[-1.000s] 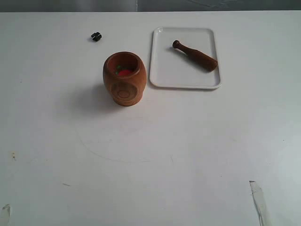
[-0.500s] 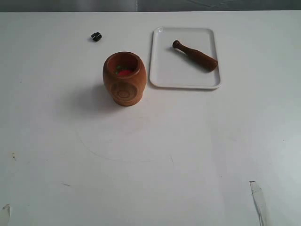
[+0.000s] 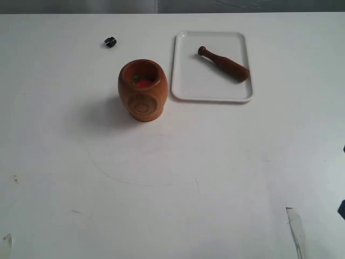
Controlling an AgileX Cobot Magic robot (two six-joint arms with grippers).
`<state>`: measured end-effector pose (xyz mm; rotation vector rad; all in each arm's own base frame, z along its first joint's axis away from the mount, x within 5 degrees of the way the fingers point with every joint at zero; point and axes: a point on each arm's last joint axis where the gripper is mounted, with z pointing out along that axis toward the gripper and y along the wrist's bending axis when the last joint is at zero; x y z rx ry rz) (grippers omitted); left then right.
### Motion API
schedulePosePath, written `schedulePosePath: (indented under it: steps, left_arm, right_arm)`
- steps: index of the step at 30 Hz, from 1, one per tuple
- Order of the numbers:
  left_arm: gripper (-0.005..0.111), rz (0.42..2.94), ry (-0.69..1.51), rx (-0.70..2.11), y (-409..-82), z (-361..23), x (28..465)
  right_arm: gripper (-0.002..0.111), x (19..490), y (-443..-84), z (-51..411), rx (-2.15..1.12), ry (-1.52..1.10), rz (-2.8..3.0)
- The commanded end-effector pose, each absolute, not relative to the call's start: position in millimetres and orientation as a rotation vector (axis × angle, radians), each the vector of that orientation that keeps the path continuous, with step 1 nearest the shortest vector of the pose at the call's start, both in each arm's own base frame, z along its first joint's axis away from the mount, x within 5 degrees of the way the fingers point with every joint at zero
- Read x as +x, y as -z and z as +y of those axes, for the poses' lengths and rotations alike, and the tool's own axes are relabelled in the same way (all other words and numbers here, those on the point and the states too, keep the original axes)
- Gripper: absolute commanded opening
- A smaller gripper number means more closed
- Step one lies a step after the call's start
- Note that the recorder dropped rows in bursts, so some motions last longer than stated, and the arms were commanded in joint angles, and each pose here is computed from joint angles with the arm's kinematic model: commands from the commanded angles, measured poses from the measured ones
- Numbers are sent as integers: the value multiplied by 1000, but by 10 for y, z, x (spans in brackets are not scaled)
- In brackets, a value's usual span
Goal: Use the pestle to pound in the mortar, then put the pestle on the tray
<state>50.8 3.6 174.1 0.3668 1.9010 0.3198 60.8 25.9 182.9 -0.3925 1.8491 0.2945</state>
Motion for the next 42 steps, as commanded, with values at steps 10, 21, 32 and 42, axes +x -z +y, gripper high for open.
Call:
schedulePosePath:
  steps: [10, 21, 32, 42]
  left_arm:
    - [0, 1897, -302, 361, -1742, 29, 509]
    - [0, 1897, -302, 361, -1742, 29, 509]
    - [0, 1897, -302, 361, -1742, 29, 509]
    - [0, 1897, -302, 361, -1742, 29, 509]
  right_arm:
    - [0, 542, -1844, 19, -107, -51, 1800]
    - [0, 538, -1846, -69, 143, -3, 1795]
    - [0, 541, -1846, -46, 85, -21, 1798]
    - [0, 541, -1846, -46, 85, -21, 1798]
